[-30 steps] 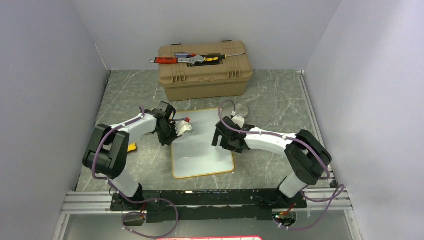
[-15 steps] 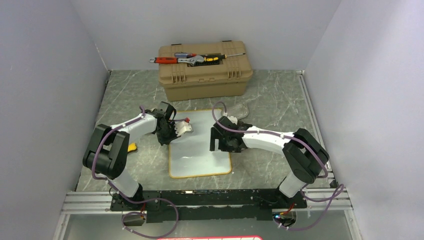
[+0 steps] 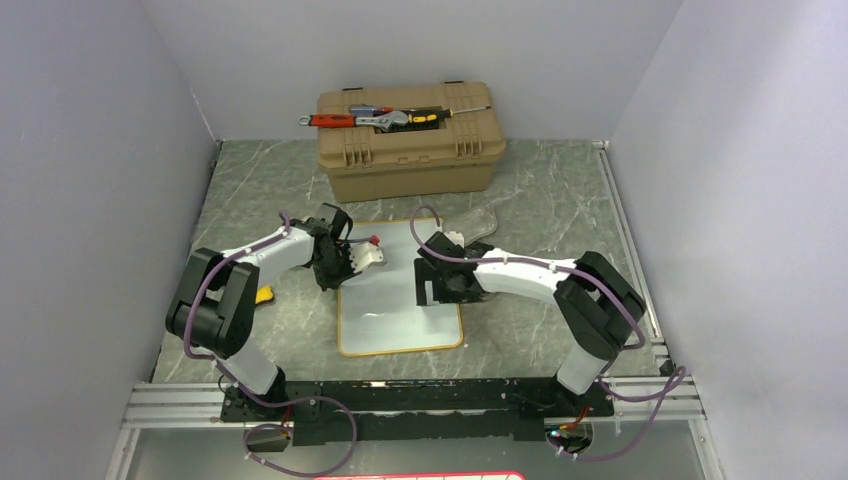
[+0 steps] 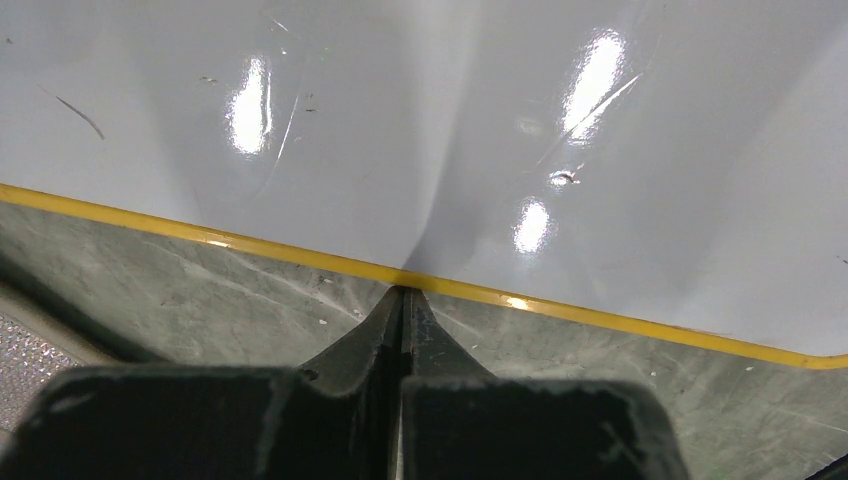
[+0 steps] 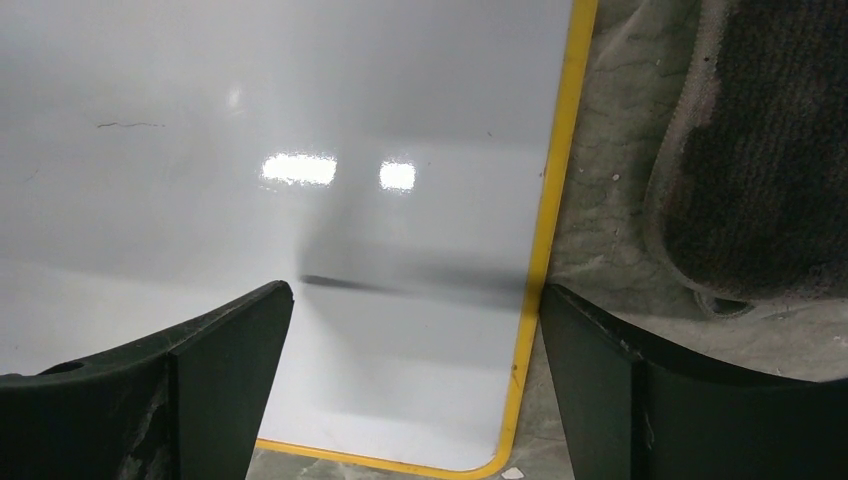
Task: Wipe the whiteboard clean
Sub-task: Adjust the whiteboard at the center of the board.
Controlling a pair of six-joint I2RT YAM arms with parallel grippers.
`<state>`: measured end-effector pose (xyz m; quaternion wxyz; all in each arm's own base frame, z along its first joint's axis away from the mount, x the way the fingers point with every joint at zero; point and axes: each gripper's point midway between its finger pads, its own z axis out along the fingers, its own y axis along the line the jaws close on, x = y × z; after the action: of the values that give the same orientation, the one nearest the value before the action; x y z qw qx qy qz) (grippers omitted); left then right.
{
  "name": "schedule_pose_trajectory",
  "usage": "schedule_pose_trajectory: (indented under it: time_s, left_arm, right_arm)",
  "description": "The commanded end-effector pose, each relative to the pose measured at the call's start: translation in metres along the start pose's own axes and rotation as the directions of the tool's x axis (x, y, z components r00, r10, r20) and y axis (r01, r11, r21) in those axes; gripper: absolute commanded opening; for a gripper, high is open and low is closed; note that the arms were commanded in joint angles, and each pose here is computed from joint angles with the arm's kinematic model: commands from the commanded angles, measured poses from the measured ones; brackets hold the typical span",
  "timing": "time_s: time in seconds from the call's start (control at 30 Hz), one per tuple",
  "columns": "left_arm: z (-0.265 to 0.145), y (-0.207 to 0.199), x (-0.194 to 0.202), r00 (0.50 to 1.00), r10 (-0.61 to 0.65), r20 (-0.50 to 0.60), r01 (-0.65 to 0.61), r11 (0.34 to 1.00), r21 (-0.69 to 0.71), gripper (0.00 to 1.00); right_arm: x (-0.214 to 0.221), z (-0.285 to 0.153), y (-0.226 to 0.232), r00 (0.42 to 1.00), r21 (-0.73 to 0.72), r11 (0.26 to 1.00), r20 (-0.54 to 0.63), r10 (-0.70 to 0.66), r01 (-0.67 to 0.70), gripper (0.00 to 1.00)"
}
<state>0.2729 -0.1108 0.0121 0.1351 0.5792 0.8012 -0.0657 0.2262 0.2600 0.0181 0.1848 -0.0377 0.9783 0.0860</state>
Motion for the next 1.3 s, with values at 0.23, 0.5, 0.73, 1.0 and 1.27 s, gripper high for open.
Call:
schedule_pose_trajectory:
  time_s: [0.23, 0.5, 0.73, 1.0, 1.27]
  left_arm:
    - [0.032, -0.041, 0.006, 1.0, -0.004, 0.004, 0.003, 0.985, 0.172, 0.06]
    - [0.032, -0.047, 0.001, 1.0, 0.005, 0.015, -0.008, 0.983, 0.186, 0.06]
    - [0.034, -0.052, -0.009, 1.0, 0.023, 0.018, -0.026, 0.98, 0.196, 0.06]
    - [0.037, -0.057, -0.017, 0.999, 0.036, 0.015, -0.038, 0.978, 0.203, 0.06]
    - [0.04, -0.059, -0.025, 0.999, 0.049, 0.017, -0.052, 0.977, 0.207, 0.06]
  right_arm:
    - [-0.033, -0.048, 0.073, 0.958, -0.626, 0.747, -0.002, 0.287, -0.225, 0.97]
    - [-0.055, -0.089, 0.087, 0.942, -0.734, 0.641, 0.01, 0.337, -0.222, 0.97]
    - [-0.065, -0.119, 0.087, 0.916, -0.792, 0.564, 0.013, 0.4, -0.235, 0.96]
    - [-0.073, -0.146, 0.091, 0.908, -0.829, 0.516, 0.023, 0.418, -0.216, 0.96]
    - [-0.069, -0.154, 0.088, 0.893, -0.848, 0.474, 0.001, 0.449, -0.237, 0.95]
